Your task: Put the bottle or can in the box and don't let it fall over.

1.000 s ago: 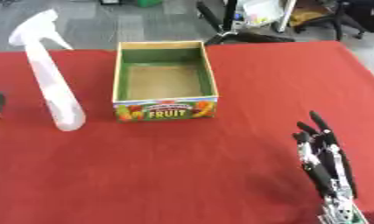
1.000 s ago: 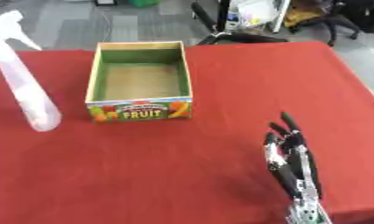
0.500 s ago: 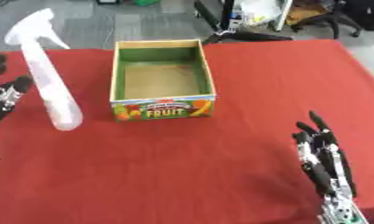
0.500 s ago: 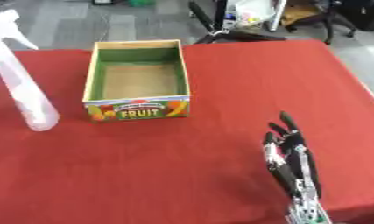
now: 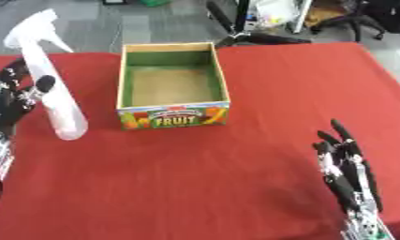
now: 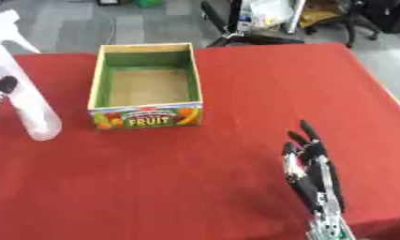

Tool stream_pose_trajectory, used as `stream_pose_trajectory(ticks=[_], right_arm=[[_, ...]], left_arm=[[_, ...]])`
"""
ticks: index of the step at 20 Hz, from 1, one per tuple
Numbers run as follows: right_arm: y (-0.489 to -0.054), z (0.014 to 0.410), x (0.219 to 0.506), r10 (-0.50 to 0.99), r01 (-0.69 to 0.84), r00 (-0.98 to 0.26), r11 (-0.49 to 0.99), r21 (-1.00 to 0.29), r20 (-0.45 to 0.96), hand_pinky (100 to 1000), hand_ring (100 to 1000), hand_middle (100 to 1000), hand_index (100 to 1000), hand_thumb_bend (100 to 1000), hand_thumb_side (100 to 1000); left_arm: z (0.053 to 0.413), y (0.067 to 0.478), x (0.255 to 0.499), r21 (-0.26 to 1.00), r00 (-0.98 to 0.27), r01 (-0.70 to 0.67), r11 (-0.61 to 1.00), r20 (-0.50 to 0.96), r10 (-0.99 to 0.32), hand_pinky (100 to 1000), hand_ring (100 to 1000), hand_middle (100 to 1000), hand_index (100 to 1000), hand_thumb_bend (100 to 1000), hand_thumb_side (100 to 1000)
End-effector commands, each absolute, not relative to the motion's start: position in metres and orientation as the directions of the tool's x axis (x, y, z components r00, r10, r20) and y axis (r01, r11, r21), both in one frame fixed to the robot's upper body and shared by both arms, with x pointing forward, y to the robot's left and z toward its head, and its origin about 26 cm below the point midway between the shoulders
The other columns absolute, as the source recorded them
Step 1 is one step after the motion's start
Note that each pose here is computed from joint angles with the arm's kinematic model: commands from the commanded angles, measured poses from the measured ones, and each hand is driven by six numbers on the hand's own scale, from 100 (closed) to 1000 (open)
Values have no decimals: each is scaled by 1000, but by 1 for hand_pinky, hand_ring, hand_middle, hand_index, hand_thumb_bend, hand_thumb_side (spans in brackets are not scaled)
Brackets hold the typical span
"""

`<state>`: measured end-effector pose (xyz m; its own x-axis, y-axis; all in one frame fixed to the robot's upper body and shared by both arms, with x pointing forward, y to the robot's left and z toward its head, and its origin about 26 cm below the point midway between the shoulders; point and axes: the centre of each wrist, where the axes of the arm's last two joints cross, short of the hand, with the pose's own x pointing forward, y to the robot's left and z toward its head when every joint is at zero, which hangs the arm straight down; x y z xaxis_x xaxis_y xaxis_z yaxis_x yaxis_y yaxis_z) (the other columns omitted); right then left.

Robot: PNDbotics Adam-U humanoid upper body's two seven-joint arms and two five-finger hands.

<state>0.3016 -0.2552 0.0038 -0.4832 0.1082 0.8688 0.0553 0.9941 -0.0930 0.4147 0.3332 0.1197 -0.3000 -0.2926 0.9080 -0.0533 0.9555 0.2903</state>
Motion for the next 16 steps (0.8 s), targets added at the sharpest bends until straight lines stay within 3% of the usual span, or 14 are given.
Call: stream_pose_trajectory(ticks=[1,12,16], right_arm=[[-260,10,304,123,50,-499,992,-113,858,797,893,1000,953,100,470],[-258,11,305,116,41,-504,993,-111,856,797,893,1000,953,100,470],[-258,11,305,115,40,-506,993,-111,855,797,893,1000,953,100,470]], left_arm=[[134,340,422,317,-317,-49,947,894,-316,845,1000,972,890,906,544],[131,335,436,338,-274,-26,941,903,-332,806,1000,926,873,880,515],[128,335,436,347,-259,-27,938,903,-342,744,1000,861,839,786,410]])
